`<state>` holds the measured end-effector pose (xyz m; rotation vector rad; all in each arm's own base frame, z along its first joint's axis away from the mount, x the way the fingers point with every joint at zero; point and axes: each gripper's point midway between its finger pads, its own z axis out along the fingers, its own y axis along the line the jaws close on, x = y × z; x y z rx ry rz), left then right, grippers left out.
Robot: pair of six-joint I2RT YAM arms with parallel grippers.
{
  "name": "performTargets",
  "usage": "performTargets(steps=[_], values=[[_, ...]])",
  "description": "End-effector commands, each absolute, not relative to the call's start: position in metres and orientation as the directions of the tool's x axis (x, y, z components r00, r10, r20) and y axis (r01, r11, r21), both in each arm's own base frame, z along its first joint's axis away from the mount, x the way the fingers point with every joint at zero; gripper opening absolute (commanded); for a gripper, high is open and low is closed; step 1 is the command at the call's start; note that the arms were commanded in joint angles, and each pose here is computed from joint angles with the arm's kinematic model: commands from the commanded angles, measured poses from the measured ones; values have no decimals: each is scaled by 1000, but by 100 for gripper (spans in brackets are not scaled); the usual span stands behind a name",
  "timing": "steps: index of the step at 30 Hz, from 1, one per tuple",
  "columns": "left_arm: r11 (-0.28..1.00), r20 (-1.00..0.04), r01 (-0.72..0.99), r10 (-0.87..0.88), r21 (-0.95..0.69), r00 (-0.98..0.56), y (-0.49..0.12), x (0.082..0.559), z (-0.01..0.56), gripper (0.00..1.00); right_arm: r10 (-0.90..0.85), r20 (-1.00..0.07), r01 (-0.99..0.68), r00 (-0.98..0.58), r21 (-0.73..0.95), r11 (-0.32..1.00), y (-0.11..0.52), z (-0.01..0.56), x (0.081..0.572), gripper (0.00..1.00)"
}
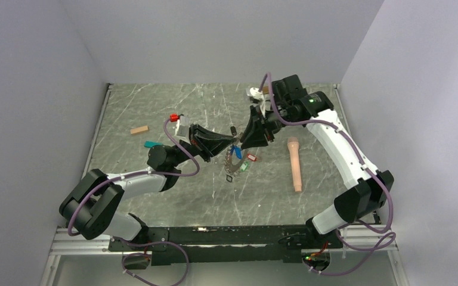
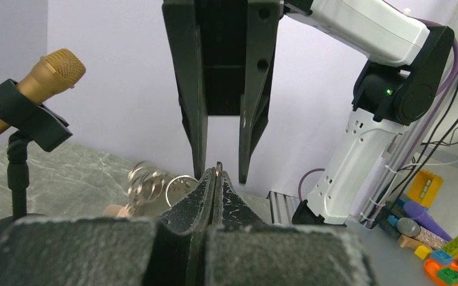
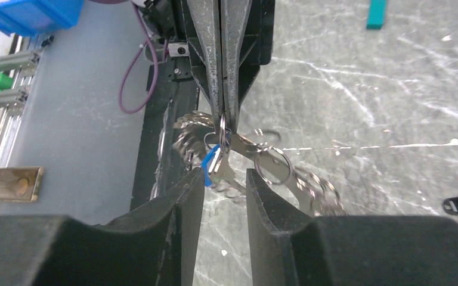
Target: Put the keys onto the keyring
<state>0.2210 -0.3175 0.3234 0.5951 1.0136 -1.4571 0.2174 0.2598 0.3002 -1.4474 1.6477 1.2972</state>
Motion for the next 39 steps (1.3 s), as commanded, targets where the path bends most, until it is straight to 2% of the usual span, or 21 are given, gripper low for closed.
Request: performTargets(steps=[1, 12, 17, 22, 29, 34, 35, 36, 39], values=[[15, -793, 997, -607, -82, -56, -304, 198, 368, 0, -282, -947, -975, -153, 191, -115, 258, 333, 210, 38], [3, -791, 996, -608, -90, -69, -306, 199, 370, 0, -278, -933, -959, -228, 264, -102, 267, 325, 220, 37], [11, -788, 995, -612, -95, -69, -306, 201, 370, 0, -291, -928, -956, -234, 274, -104, 271, 321, 219, 33], [9, -788, 995, -612, -100, -73, -307, 202, 370, 0, -297, -925, -954, -235, 278, -111, 274, 321, 219, 25], [16, -799, 994, -597, -104, -73, -308, 203, 366, 0, -294, -927, -953, -234, 279, -121, 275, 323, 219, 0], [30, -837, 993, -541, -112, -78, -312, 205, 357, 0, -311, -928, -961, -204, 250, -115, 273, 321, 219, 0], [30, -852, 993, -517, -115, -83, -313, 204, 353, 1, -325, -924, -962, -200, 248, -112, 272, 319, 218, 0], [31, -867, 993, -491, -116, -87, -313, 203, 350, 7, -341, -920, -965, -193, 241, -105, 271, 316, 218, 0], [60, -918, 992, -389, -107, -76, -313, 203, 337, 33, -408, -900, -974, -156, 209, -88, 266, 306, 219, 0]])
